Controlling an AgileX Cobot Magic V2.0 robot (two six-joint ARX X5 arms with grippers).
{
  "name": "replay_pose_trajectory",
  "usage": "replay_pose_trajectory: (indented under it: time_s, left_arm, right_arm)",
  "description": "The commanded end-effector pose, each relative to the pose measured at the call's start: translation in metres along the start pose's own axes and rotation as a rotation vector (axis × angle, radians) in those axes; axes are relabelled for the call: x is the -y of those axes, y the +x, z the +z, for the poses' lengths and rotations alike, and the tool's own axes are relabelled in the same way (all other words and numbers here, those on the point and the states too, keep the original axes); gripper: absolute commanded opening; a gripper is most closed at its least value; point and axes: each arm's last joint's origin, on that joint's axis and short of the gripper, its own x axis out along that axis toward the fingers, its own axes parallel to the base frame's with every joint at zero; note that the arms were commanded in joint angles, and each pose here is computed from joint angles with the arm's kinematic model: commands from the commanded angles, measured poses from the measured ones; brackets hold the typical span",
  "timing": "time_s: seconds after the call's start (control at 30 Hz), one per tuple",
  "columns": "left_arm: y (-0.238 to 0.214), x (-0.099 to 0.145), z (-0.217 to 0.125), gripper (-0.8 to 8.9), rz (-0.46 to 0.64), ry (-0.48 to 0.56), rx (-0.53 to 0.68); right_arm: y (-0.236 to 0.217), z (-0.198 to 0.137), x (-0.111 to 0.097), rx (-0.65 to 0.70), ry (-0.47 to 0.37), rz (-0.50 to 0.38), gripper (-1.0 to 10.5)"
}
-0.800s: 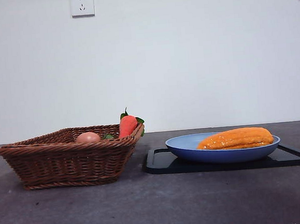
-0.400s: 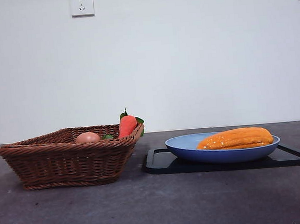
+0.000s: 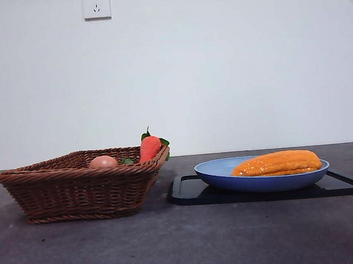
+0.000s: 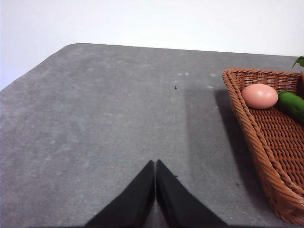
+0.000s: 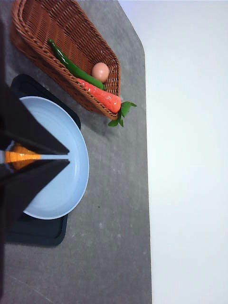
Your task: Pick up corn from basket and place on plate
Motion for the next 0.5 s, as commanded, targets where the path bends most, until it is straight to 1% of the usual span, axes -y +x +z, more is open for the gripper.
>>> replay_pose_trajectory:
  time_s: [0.03,0.07,0.1,0.17,0.2,0.3,0.5]
  left_arm:
    - [0.003,0.000,-0.010,0.08,-0.002,-0.007,-0.033]
    - [0.003,0.000,-0.010,0.08,-0.002,-0.007,-0.033]
    - [0.003,0.000,-0.010,0.08,-0.002,-0.007,-0.033]
    - [0.003,0.000,-0.010,0.08,-0.002,-0.007,-0.033]
    - [0.003,0.000,-0.010,0.08,-0.002,-0.007,-0.033]
    - [0.003,0.000,-0.010,0.08,-0.002,-0.007,-0.033]
    - [0.003,0.000,-0.010,0.08,-0.002,-0.007,-0.033]
  right_arm:
    - [0.000,0.001,0.000,0.008,0.007,0.001,0.0]
    - [0.000,0.001,0.000,0.008,0.007,0.001,0.0]
    - [0.000,0.001,0.000,0.009,-0.011,-0.001,0.0]
    - [0.000,0.001,0.001,0.014,-0.077,-0.032,0.0]
    - [0.000,0.000,0.002,0.016,-0.109,-0.065,0.0]
    - [0.000,-0.003,0.008,0.015,-0.164,-0.162,0.0]
    - [-0.009,-0.025,0.026,0.039,-0.162,-0.291,0.0]
